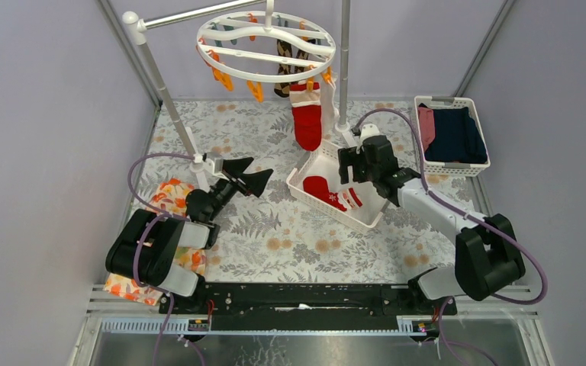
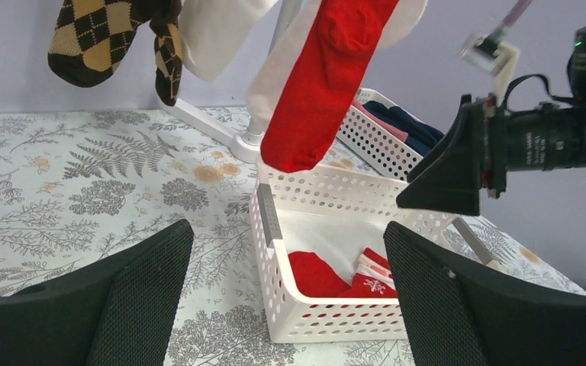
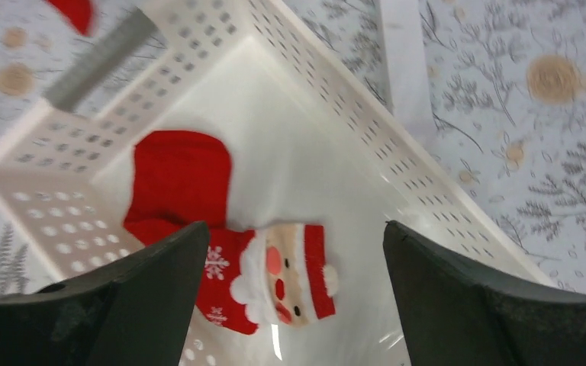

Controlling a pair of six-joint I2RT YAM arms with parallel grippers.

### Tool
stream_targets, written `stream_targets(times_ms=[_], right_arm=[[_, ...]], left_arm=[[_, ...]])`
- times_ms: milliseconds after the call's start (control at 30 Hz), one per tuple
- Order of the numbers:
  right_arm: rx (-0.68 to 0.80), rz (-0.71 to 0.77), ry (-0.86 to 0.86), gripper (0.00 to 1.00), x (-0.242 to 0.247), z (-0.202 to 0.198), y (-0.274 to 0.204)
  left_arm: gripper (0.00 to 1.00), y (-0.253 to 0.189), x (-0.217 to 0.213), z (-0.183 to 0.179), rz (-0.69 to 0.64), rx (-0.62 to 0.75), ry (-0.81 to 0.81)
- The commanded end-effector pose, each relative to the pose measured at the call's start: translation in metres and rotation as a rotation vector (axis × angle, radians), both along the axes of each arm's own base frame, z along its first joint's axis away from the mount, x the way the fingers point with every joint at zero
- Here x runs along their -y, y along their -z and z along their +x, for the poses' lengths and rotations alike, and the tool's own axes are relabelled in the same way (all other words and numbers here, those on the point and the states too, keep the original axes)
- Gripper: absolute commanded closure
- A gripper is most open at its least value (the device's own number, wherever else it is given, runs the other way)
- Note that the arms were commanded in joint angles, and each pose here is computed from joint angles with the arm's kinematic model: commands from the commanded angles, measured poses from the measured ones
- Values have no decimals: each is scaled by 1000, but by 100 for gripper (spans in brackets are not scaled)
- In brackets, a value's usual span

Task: Clip the socks to the hanger
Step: Pick up the sock from the bin.

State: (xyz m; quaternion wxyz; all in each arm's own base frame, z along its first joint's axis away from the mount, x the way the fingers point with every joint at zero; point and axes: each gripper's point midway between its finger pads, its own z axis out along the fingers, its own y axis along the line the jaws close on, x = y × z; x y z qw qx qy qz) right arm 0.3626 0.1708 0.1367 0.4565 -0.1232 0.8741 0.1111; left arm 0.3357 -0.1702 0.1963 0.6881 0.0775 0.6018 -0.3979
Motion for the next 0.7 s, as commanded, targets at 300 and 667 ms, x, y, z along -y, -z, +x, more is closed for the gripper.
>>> stream_targets(times_ms=[300,667], right_arm=[[-394,-77,79,48,18,-13,124],[-404,10,0,57,-1,-27,115]], left_arm=[[1,-23,3,-7,47,163,-62],[1,-23,5,-9,55,170,-49]])
